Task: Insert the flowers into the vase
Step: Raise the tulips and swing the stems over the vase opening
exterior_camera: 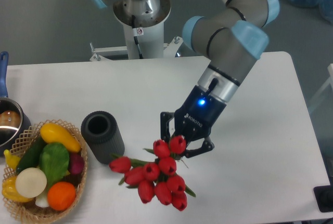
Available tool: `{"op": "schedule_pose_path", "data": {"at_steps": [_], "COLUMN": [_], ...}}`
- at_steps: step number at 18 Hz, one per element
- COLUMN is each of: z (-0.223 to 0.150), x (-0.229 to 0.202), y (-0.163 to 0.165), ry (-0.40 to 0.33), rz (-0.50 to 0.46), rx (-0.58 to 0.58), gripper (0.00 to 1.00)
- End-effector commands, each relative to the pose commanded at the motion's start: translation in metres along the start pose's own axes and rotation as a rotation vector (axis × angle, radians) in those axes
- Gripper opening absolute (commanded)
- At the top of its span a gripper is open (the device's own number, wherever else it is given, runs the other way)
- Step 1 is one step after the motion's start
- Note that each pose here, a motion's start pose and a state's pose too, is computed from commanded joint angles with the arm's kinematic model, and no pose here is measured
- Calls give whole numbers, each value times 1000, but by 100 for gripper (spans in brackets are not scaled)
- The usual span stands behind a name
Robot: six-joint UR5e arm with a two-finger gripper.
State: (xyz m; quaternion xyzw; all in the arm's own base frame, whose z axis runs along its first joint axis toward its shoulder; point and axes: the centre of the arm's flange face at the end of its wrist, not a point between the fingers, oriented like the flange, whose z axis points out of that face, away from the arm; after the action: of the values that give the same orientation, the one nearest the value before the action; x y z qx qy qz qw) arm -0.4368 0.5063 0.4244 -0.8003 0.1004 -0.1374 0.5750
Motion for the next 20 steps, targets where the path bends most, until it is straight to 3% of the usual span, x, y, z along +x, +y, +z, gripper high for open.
{"op": "schedule_pose_path", "data": {"at_steps": [11,20], "z": [-15,-31], "x": [39,103], "y": [-34,-57], "ry": [68,117], "rz": [66,80], "rx": [127,206], "gripper": [4,7]}}
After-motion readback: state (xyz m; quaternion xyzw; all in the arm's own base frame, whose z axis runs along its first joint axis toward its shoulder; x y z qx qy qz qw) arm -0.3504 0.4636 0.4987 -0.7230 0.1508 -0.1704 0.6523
